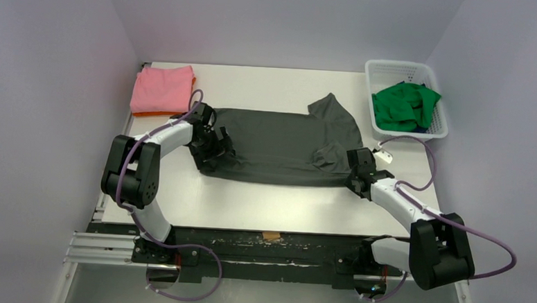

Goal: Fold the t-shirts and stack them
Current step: Fold the flattened tshirt in 1/3 of the way, then grab the side of the flattened tshirt furthest away from the robot with both arms

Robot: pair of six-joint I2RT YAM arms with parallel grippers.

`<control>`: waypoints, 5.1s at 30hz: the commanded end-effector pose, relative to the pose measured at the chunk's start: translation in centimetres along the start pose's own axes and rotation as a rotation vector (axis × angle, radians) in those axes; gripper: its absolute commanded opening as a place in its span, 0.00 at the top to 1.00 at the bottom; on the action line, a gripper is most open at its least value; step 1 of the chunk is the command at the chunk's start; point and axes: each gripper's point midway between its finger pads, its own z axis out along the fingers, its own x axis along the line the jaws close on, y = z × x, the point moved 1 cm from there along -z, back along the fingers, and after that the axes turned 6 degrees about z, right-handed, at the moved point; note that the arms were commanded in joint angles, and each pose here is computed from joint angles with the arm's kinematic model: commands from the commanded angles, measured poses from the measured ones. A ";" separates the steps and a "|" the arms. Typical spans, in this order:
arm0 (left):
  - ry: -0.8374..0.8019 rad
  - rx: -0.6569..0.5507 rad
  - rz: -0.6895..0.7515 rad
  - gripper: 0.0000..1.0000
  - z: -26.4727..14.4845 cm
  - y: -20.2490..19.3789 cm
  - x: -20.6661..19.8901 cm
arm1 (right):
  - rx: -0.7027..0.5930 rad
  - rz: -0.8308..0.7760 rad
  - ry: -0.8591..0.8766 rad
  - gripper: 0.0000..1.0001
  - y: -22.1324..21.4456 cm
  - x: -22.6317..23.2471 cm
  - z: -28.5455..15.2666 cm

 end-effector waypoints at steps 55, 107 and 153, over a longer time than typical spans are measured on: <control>0.068 -0.018 0.005 0.03 -0.3 0.3 2.1 | -0.616 0.013 0.214 0.01 15.8 2.0 -12.6; 0.355 0.096 0.085 0.01 -2.9 -18.1 7.5 | 0.108 -0.438 0.335 0.05 -6.1 3.9 -6.4; 0.383 -0.085 -0.095 0.63 -1.6 8.9 4.1 | -0.077 -0.353 0.310 0.14 10.1 27.2 5.9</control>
